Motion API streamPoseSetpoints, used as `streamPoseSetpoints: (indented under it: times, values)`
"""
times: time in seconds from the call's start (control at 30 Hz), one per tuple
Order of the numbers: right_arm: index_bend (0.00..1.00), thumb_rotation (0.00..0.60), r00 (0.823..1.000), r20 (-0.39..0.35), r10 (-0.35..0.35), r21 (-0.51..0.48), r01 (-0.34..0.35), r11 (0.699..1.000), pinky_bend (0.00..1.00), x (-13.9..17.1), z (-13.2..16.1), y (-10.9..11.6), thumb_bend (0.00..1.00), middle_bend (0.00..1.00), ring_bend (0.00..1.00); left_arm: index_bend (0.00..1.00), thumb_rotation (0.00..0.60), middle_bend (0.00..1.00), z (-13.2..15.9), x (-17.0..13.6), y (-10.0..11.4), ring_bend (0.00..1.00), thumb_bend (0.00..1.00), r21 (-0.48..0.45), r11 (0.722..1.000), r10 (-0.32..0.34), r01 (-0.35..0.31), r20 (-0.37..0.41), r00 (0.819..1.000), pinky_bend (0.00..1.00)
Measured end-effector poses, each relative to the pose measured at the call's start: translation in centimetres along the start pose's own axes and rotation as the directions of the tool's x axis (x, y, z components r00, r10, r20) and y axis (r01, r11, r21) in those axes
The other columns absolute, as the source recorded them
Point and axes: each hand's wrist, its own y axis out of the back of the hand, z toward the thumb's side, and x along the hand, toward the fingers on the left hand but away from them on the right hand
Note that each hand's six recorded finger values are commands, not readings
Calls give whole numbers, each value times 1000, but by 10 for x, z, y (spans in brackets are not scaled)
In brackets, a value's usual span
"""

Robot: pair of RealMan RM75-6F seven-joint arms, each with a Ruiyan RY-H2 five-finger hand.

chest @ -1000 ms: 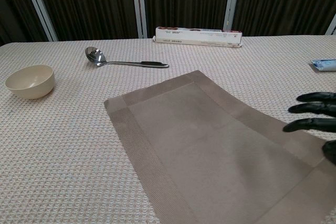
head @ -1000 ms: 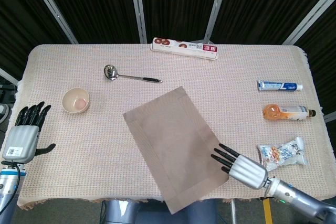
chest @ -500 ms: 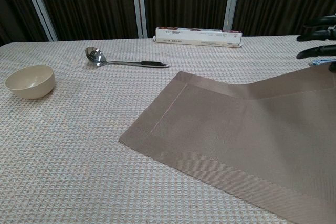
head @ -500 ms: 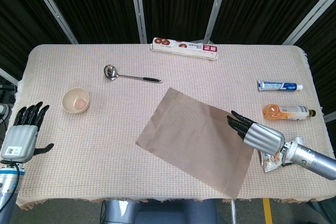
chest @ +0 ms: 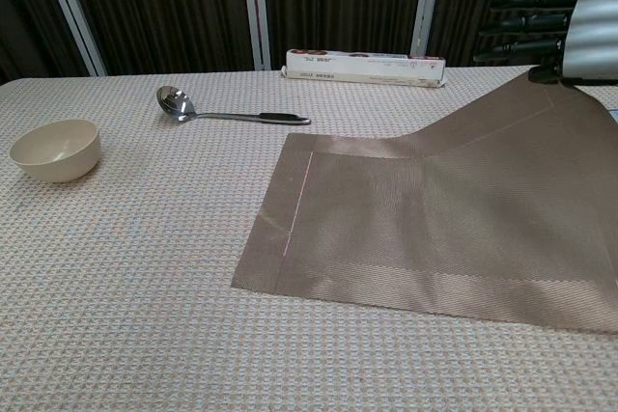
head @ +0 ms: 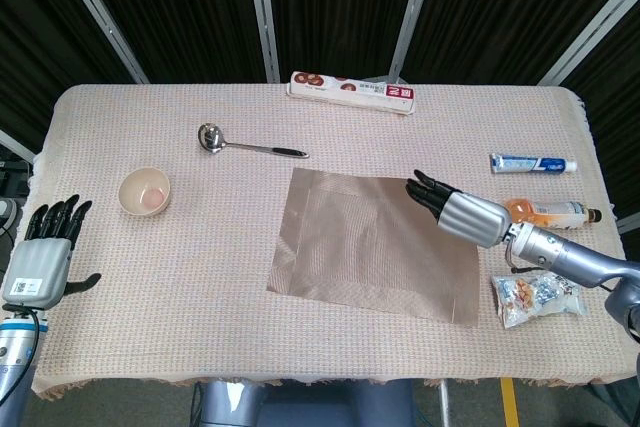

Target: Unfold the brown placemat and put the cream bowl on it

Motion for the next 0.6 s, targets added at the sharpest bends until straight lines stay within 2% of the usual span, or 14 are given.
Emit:
streamPoseSetpoints:
  times: [0.07, 0.13, 0.17, 0.27, 0.3, 0.37, 0.4, 0.6]
  values:
    - [0, 600, 998, 66, -3, -46, 6, 999, 0, 2, -6, 0, 1, 0, 0, 0, 600, 0, 4, 1, 0, 0, 0, -16, 1000, 4, -4, 19, 1000, 0]
    - [0, 600, 987, 160, -1, -116, 20, 993, 0, 9, -15, 1, 0, 0, 0, 0, 600, 0, 9, 3, 0, 0, 0, -35, 999, 12, -10, 54, 998, 0]
    - [0, 600, 979, 204, 2, -148, 29, 989, 0, 13, -18, 1, 0, 0, 0, 0, 600, 0, 13, 5, 0, 0, 0, -41, 999, 18, -14, 80, 997, 0]
    - [0, 600, 935, 352, 35, -273, 67, 960, 0, 31, -28, 0, 0, 0, 0, 0, 600, 0, 24, 10, -2, 0, 0, -42, 999, 27, -21, 155, 988, 0]
    - [0, 600, 913, 405, 54, -326, 89, 941, 0, 38, -31, 0, 0, 0, 0, 0, 600, 0, 28, 12, -4, 0, 0, -39, 999, 28, -21, 183, 983, 0]
    - [0, 600, 879, 468, 87, -406, 126, 905, 0, 49, -32, 1, 0, 0, 0, 0, 600, 0, 40, 19, -8, 0, 0, -20, 1000, 23, -19, 254, 967, 0]
    - [0, 600, 859, 500, 110, -455, 152, 877, 0, 56, -31, 2, 0, 0, 0, 2, 600, 0, 46, 23, -10, 0, 0, -8, 1000, 18, -17, 285, 958, 0]
    - [0, 600, 768, 594, 240, -627, 255, 736, 0, 92, -23, 15, 0, 0, 0, 75, 600, 0, 85, 47, -30, 0, 0, 86, 996, -39, 1, 452, 891, 0]
